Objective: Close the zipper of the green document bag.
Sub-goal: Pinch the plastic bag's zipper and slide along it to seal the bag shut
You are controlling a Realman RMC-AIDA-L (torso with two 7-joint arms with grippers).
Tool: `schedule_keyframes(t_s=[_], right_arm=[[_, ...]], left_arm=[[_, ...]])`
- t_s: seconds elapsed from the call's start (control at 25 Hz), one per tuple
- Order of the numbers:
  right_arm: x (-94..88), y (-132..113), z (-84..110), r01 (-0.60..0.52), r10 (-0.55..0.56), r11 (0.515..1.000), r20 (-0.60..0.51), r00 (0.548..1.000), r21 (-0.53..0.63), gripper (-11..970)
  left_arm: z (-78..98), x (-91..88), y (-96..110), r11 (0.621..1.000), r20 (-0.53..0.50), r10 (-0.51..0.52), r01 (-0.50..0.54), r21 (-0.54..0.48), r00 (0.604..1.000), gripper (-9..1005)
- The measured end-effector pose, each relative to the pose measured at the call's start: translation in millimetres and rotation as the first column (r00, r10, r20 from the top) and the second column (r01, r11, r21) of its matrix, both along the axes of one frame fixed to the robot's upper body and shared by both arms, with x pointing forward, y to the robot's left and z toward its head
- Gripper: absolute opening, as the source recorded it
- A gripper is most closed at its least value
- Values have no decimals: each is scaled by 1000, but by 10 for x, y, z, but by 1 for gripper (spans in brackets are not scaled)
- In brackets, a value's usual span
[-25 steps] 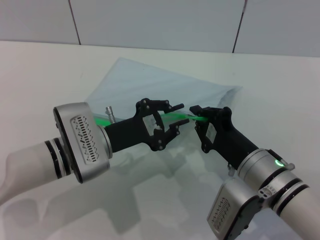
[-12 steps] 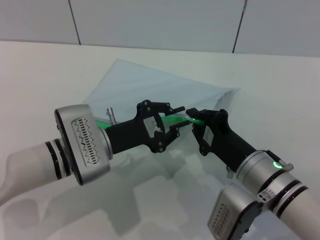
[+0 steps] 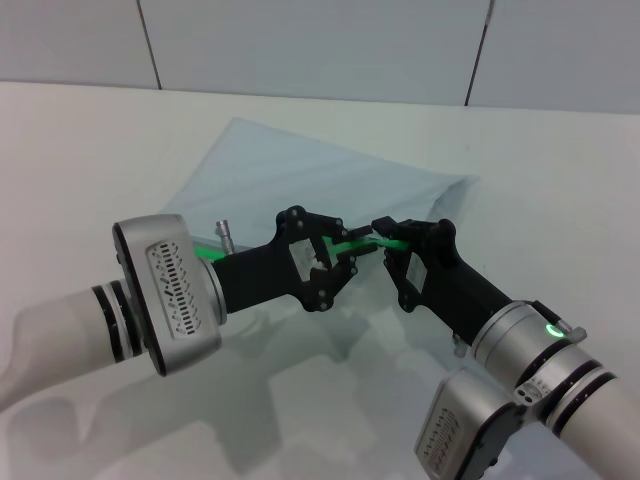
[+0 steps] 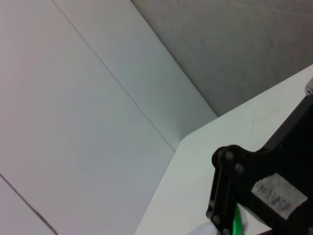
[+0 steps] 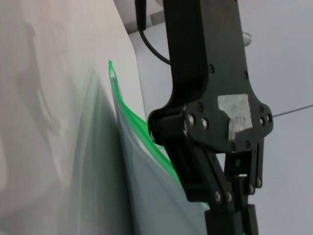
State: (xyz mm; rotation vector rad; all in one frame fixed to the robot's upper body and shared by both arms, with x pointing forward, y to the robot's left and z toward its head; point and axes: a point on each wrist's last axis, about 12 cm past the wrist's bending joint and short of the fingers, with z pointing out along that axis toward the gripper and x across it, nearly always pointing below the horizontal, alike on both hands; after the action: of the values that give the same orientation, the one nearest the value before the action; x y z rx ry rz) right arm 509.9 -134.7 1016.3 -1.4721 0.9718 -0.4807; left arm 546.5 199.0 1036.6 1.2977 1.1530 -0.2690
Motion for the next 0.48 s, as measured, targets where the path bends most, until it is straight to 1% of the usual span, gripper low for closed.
schedule_keyframes(t_s=[0.08,0.28,0.48], right_arm=[[0,0,2,0,0,1000,1,1000,1,48],[-2,1,0,-1,1,1000,1,1000,-1,48],[-10,8,-3,-12,12,1000,4,1000,-8,48]], left_arm=[[0,0,0,1000,0,0,0,0,1000,123],[-1,2,1,1000,-1,2,-2,1,1000,91],[-2,1,1,1000,-2,6,-6,-2,1000,85]])
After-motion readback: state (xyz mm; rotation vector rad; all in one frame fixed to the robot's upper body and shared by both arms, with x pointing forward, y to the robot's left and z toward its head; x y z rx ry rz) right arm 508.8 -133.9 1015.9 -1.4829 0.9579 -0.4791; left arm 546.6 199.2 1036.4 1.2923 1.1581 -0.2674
